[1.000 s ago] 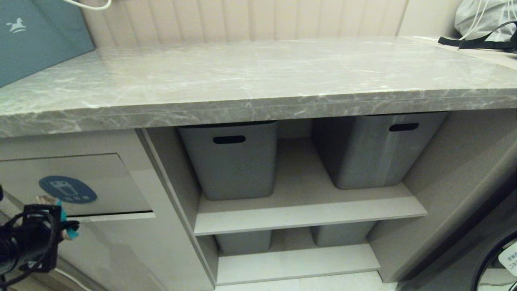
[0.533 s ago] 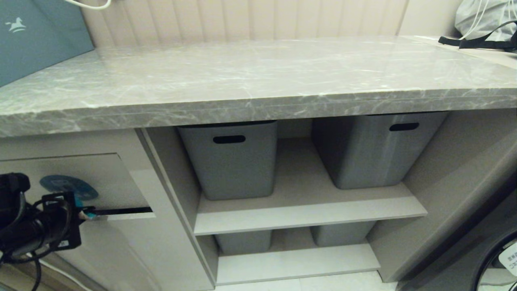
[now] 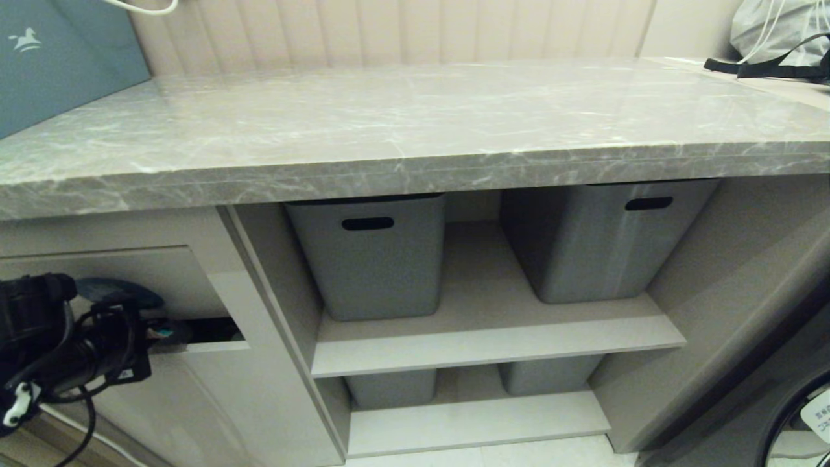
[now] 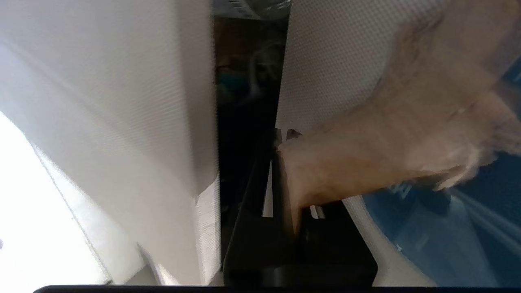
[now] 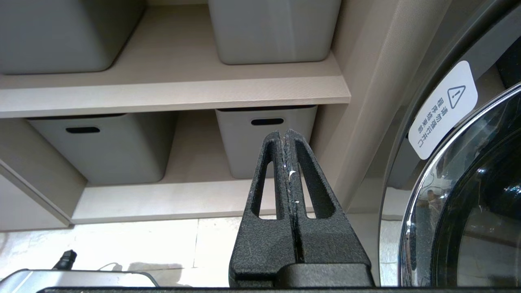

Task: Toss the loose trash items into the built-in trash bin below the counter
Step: Put the garbage in the trash can

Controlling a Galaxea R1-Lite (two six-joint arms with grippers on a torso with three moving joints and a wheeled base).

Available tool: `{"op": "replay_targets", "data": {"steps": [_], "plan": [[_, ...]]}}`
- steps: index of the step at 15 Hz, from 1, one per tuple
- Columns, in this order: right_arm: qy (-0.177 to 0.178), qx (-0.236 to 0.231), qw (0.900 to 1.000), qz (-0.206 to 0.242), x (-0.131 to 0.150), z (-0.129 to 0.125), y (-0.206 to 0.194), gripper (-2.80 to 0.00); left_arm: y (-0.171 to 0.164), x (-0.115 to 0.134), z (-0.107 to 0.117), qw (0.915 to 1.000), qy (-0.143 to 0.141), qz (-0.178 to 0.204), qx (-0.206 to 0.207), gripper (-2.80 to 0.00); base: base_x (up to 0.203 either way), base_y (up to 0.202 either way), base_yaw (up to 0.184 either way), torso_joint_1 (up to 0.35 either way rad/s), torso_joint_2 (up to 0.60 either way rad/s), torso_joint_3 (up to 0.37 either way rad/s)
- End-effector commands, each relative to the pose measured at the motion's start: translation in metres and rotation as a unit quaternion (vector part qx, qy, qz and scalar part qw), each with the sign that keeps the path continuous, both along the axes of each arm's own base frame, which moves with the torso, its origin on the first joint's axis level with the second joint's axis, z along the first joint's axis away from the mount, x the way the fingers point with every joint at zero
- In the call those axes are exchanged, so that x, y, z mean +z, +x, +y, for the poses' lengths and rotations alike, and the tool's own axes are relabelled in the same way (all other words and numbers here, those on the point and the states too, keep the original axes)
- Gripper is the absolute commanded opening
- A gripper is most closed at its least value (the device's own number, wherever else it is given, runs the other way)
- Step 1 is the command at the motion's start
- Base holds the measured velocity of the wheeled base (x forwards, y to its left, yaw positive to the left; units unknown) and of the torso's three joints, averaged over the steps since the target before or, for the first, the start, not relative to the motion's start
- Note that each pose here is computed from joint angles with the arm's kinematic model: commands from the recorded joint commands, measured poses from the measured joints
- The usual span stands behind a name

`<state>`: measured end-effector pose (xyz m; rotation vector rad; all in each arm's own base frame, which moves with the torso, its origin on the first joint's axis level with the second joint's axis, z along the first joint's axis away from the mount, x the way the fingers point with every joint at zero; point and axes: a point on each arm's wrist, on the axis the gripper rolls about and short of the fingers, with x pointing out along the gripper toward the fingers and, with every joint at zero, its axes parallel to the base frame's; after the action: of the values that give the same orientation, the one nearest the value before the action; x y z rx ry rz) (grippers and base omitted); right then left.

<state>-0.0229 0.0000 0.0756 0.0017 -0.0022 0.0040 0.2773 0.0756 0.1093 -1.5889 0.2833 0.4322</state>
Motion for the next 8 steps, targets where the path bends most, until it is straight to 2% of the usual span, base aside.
{"op": "replay_targets", "data": {"steps": [1,8], "plan": [[0.000,0.000,1.000,0.000,0.000,0.000,0.000,-2.80,0.008,0.001,0.002,1.0000,-0.005,-0.006,0.002,0.00,0.000,0.000,0.000,0.000,0.00,0.000],[0.000,0.000,1.000,-0.001,0.000,0.000,0.000,-2.80,0.020,0.003,-0.001,0.9998,-0.008,-0.015,-0.006,0.00,0.000,0.000,0.000,0.000,0.00,0.000]]}}
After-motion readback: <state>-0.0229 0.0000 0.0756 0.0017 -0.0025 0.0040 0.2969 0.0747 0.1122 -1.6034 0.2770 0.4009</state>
